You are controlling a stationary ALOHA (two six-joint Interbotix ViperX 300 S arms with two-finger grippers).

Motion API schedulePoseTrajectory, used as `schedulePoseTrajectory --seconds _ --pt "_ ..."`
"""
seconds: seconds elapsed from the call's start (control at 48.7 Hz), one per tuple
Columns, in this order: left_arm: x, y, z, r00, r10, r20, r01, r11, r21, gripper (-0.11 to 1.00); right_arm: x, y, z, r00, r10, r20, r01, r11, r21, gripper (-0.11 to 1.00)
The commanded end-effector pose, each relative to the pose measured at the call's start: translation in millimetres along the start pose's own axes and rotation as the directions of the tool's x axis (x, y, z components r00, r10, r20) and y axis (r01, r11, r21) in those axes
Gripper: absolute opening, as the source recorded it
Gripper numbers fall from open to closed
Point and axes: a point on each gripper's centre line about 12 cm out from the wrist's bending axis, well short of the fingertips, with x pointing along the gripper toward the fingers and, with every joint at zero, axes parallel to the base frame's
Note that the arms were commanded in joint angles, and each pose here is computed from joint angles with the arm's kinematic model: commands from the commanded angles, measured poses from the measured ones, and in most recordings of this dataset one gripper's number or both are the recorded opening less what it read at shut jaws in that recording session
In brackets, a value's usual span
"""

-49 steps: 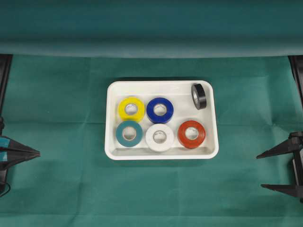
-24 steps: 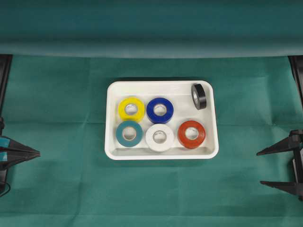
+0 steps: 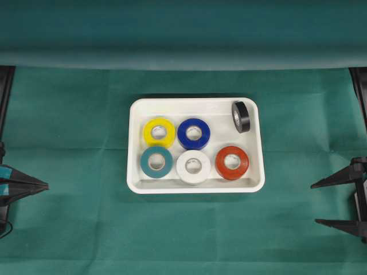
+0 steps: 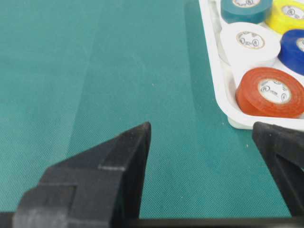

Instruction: Put the tape into the white case with the right arm.

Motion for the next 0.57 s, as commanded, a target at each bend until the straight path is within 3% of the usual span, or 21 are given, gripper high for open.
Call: schedulePoseTrajectory --seconds 0.0,0.554 --pt "0.0 0.2 8.5 1.0 0.002 0.022 -0.002 1.0 -0.001 0.0 0.6 0.0 1.8 1.0 0.0 0.0 0.0 1.0 -0.001 0.64" --pt "-0.3 0.1 11.2 0.999 0.002 0.032 -0.002 1.0 -0.002 0.0 0.6 0.1 1.9 1.0 0.0 0.001 0.0 1.0 -0.001 0.64"
